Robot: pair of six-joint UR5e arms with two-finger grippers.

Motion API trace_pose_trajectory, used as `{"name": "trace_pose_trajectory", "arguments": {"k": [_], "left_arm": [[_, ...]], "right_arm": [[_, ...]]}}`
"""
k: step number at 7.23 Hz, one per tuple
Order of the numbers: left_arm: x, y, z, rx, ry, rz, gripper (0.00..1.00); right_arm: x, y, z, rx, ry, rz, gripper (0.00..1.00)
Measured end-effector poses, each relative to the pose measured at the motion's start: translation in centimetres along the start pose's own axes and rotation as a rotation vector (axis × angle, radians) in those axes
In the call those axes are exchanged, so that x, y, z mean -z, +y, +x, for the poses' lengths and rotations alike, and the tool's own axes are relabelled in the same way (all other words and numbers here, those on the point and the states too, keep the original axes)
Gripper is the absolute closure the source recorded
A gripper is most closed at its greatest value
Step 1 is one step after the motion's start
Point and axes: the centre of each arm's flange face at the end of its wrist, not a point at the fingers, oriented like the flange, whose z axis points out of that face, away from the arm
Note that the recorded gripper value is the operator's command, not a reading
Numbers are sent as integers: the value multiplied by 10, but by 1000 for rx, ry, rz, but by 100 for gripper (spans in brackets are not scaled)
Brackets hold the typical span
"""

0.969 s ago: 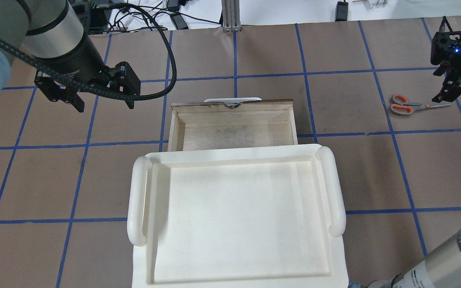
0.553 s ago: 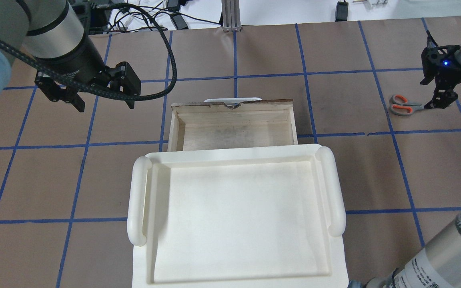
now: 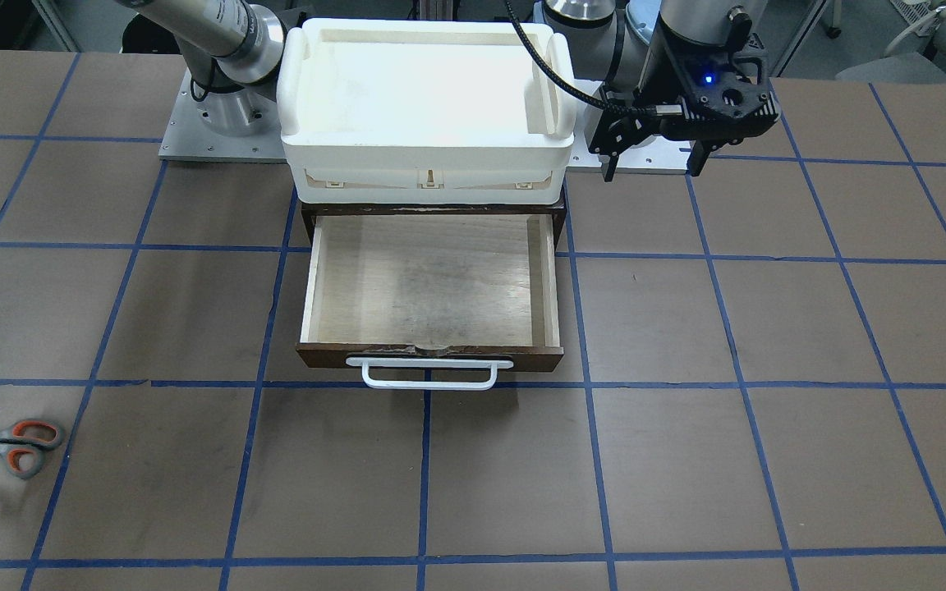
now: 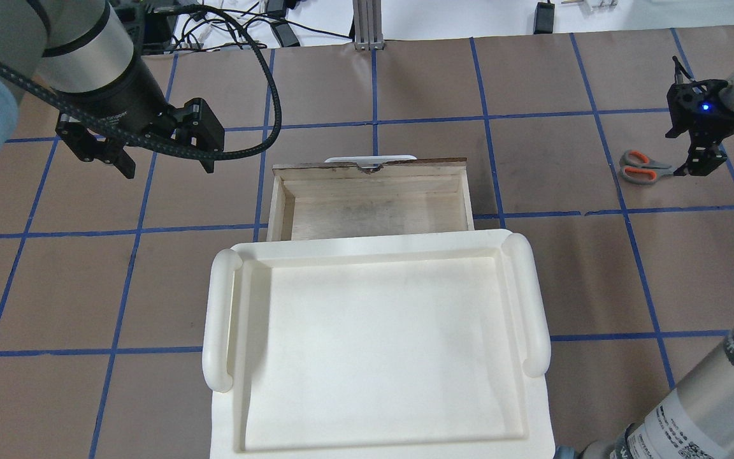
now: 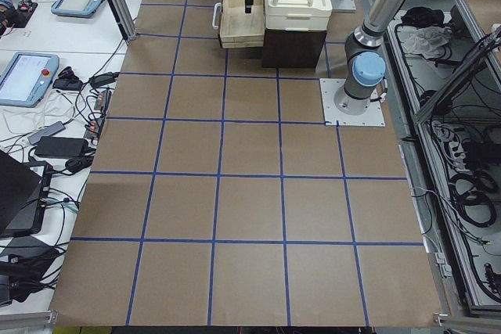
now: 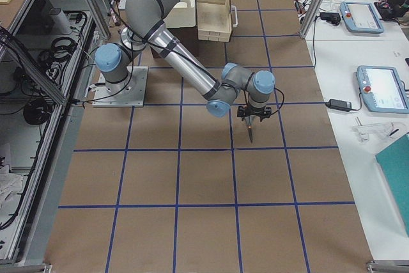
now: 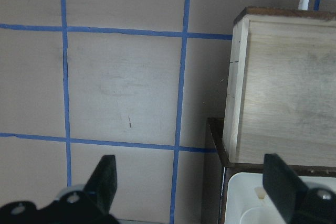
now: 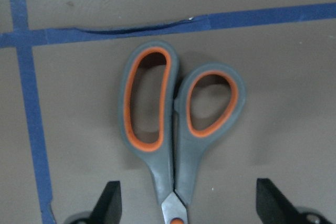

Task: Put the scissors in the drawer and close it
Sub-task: 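Lower the right gripper onto the scissors handles, then close the right gripper on the scissors near the pivot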

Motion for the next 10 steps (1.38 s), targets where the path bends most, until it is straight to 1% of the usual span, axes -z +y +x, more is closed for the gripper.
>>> {"name": "trace_pose_trajectory", "arguments": {"k": [3, 7, 9, 10], "left_arm": [[0, 0, 0, 0, 0, 0, 0], [0, 0, 0, 0, -1, 0, 0], [1, 0, 0, 0, -1, -1, 0], [1, 0, 0, 0, -1, 0, 0]], "right_arm": [[-10, 2, 1, 21, -17, -5, 11], [-13, 4, -1, 31, -36, -13, 12], [-14, 4, -2, 31, -45, -21, 20], [-14, 5, -2, 32, -48, -24, 23]]}}
